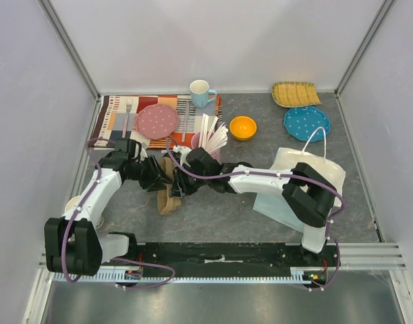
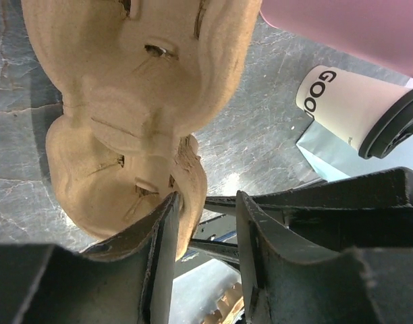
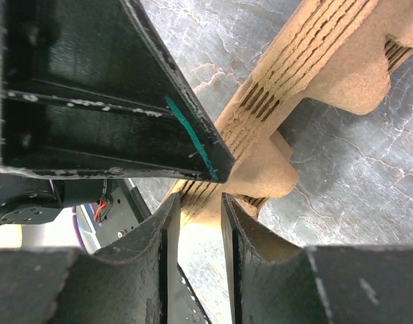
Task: Pack the takeout coffee
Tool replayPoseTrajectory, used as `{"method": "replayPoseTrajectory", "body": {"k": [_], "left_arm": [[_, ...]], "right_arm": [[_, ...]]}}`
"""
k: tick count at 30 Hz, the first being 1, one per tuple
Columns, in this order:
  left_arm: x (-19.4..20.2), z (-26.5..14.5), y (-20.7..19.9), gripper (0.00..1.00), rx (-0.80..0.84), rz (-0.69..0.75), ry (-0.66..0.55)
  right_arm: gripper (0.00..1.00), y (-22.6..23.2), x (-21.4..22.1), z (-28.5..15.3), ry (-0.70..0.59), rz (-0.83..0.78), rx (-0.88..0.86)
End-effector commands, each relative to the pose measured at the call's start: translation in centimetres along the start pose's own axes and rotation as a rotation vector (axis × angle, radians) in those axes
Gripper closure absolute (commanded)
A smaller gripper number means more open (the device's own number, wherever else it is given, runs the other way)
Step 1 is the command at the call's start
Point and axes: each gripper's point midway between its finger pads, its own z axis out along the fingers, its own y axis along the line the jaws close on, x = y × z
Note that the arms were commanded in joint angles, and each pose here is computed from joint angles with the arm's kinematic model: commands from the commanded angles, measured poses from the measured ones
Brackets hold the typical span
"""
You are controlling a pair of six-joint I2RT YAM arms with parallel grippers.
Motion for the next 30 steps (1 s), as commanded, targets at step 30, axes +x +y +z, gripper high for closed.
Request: {"method": "replayPoseTrajectory", "body": {"k": [30], "left_arm": [[4.8,-2.8,-0.1,0.75,0.029,0.438,0.16]], "right_arm": [[0.66,-4.6,1.9,1.2,0.075,0.172,0.132]]}}
